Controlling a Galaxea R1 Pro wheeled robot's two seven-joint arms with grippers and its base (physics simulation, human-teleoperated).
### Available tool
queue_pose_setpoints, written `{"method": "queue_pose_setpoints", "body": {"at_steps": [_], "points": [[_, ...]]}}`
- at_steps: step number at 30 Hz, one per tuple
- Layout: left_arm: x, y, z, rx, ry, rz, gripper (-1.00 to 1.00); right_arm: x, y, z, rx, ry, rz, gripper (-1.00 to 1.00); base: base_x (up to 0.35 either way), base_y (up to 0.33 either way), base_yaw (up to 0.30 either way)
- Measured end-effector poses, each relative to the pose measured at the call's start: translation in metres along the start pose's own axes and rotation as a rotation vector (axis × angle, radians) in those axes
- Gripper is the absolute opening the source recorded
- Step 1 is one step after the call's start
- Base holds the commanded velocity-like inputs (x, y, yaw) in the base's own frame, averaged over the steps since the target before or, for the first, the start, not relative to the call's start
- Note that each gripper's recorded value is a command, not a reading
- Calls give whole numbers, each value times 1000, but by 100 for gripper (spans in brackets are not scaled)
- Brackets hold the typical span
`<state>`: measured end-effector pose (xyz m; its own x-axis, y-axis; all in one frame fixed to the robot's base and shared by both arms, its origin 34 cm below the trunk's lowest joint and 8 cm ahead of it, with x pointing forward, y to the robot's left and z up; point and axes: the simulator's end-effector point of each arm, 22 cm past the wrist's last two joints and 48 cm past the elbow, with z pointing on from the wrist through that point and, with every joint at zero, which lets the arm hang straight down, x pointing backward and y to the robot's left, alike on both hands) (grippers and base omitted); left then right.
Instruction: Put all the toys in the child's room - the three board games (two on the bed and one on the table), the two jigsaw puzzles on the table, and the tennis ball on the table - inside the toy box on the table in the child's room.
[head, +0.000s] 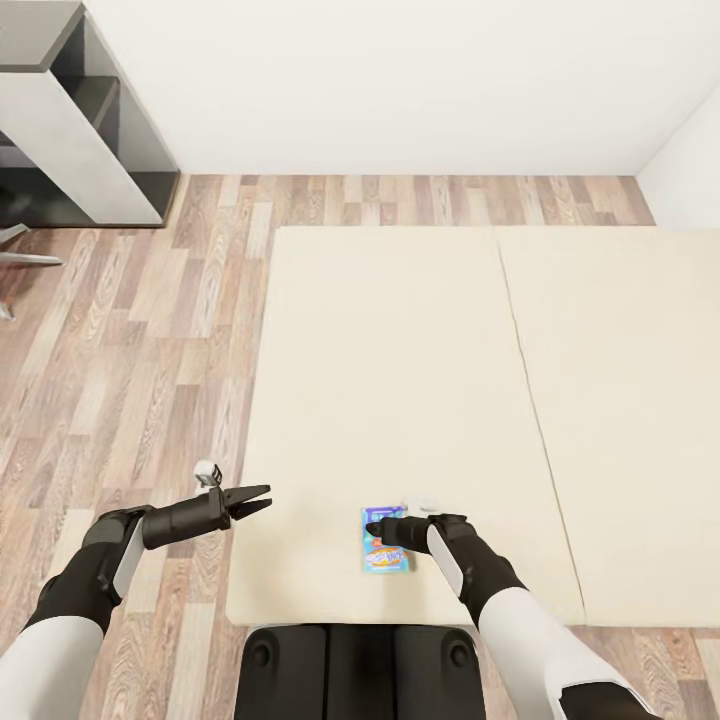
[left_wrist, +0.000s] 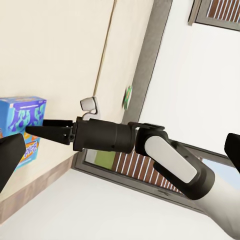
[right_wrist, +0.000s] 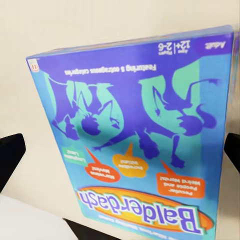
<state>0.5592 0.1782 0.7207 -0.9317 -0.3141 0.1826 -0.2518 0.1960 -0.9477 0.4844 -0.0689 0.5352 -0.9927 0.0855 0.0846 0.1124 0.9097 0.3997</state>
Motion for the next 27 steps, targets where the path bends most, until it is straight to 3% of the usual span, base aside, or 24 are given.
{"method": "queue_pose_setpoints", "body": {"at_steps": [27], "points": [[-1, -2, -1, 8, -4, 1, 100, 10, -1, 1, 4, 36, 7, 100, 0, 18, 0]]}}
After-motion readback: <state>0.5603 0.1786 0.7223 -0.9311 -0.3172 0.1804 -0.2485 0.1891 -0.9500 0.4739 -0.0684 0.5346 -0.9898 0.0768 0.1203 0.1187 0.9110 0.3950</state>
